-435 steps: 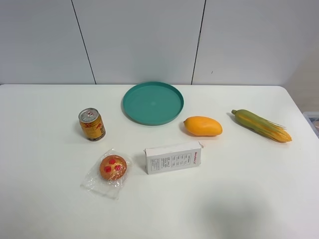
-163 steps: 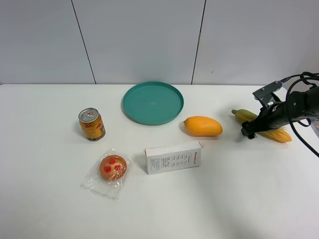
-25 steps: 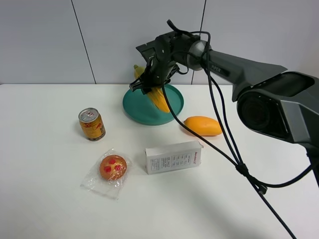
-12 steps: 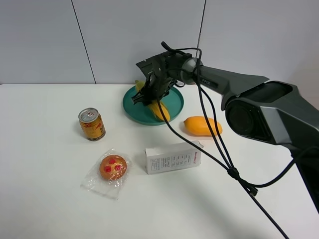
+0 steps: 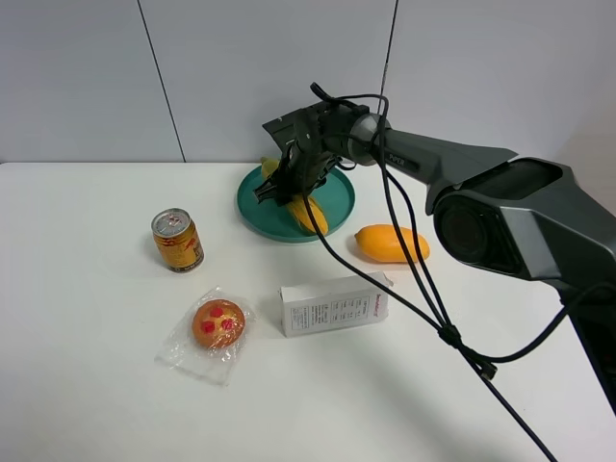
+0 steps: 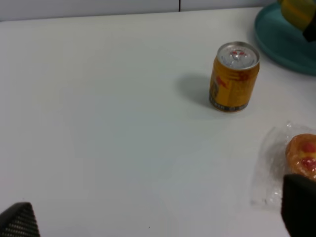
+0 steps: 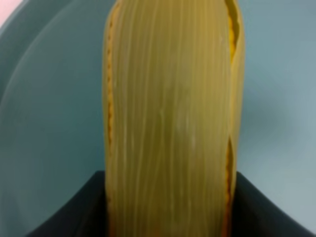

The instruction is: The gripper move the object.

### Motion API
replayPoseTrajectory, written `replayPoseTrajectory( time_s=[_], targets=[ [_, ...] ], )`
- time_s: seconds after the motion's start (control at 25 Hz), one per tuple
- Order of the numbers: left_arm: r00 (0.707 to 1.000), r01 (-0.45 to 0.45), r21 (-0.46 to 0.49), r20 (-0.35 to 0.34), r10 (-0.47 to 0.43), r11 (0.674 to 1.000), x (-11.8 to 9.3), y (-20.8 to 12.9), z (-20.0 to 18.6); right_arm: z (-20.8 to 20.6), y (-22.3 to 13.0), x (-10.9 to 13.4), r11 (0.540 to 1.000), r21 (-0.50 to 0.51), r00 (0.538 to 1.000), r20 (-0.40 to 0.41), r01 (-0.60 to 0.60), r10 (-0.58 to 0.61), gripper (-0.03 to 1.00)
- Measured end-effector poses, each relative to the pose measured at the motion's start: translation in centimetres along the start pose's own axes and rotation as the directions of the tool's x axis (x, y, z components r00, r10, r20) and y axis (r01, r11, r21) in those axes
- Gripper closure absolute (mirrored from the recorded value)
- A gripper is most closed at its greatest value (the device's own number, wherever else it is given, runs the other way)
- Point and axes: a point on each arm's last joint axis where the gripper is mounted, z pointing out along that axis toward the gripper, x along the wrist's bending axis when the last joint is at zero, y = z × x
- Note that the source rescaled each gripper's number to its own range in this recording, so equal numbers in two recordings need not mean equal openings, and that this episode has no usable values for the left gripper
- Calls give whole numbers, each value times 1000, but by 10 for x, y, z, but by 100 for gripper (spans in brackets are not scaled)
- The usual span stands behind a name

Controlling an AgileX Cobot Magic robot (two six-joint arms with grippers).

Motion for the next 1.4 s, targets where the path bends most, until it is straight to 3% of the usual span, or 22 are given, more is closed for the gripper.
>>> replayPoseTrajectory(
  time_s=[0.08, 0.12, 0.16, 0.24, 0.44, 0.72, 1.08, 1.4],
  targets=[
    [1000, 0, 0, 0, 0, 1000, 0, 0, 0, 1, 0, 0, 1000, -3, 1000, 0, 0, 0, 45],
    [1000, 0, 0, 0, 0, 1000, 0, 0, 0, 1, 1, 0, 1000, -10, 1000, 0, 0, 0, 35],
    [1000, 0, 0, 0, 0, 1000, 0, 0, 0, 1, 1, 0, 1000, -17, 1000, 1, -1, 1, 25],
    [1000, 0, 0, 0, 0, 1000, 0, 0, 0, 1, 2, 0, 1000, -23, 1000, 1, -2, 2, 16],
    [1000, 0, 0, 0, 0, 1000, 0, 0, 0, -7, 6, 0, 999, -33, 1000, 1, -7, 7, 12],
    [1000, 0, 0, 0, 0, 1000, 0, 0, 0, -68, 25, -3, 1000, -26, 1000, 2, -7, 7, 12],
    [1000, 0, 0, 0, 0, 1000, 0, 0, 0, -138, 20, -2, 986, 167, 1000, -23, -6, 10, 12],
    [1000, 0, 0, 0, 0, 1000, 0, 0, 0, -200, 32, -2, 998, 66, 1000, -25, -5, 7, 12]
  ],
)
